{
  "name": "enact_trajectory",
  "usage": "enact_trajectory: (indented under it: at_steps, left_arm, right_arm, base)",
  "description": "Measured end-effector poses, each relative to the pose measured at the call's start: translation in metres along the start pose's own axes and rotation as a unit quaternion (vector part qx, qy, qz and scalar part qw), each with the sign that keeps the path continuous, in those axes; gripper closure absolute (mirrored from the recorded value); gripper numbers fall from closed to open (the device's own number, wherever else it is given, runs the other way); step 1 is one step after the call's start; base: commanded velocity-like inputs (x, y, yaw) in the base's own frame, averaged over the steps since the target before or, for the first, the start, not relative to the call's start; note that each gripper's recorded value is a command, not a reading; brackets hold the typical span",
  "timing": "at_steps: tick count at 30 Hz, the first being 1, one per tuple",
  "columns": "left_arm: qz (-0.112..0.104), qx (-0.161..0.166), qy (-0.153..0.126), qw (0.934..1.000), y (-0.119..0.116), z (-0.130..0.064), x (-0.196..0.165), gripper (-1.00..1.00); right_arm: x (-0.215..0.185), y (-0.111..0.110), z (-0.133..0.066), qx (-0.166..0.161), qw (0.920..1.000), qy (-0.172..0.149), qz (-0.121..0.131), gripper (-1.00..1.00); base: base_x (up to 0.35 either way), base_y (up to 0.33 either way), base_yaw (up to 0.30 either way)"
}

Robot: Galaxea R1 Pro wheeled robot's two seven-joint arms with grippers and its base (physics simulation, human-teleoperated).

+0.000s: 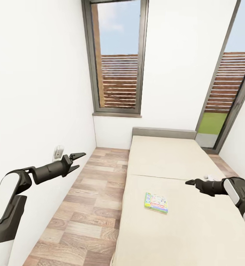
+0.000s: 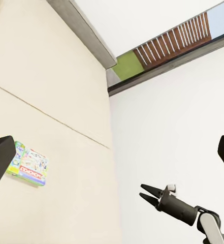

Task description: Put all the toys in the child's room - the three board games (two on the bed and one on the table), the two jigsaw puzzles on the table, and the tennis ball on the table - inside the toy box on the table in the child's room.

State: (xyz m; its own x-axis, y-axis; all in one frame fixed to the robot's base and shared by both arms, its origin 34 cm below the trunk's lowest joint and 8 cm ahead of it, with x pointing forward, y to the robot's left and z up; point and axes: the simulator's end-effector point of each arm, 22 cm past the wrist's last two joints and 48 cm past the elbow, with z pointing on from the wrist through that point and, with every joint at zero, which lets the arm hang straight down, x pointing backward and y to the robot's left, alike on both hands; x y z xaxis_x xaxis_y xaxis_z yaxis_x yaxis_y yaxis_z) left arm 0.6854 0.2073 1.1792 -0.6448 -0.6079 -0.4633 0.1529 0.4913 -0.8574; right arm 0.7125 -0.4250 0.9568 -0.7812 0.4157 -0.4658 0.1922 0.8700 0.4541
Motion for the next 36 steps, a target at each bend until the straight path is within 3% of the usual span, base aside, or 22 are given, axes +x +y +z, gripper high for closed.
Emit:
enact_trajectory:
  at_steps: [17,21,27,36]
  left_arm:
    - [-0.002,0.003,-0.001,1.0000,0.012,0.007,0.002,-1.00]
    - [-0.002,0.005,-0.001,1.0000,0.014,0.010,0.003,-1.00]
    - [-0.004,0.011,-0.002,0.9999,0.015,0.015,0.005,-1.00]
    - [-0.005,0.019,-0.002,0.9998,0.016,0.022,0.008,-1.00]
  right_arm:
    - [0.019,0.017,0.031,-0.002,0.9992,0.026,-0.030,-1.00]
    - [-0.019,0.049,0.040,0.010,0.9996,0.015,-0.022,-1.00]
    - [-0.034,0.080,0.056,0.033,0.9990,0.025,-0.017,-1.00]
    - [-0.036,0.094,0.068,0.041,0.9985,0.033,-0.017,-1.00]
  base:
    - [0.000,0.000,0.000]
    - [0.000,0.000,0.000]
    - [0.000,0.000,0.000]
    - [0.000,0.000,0.000]
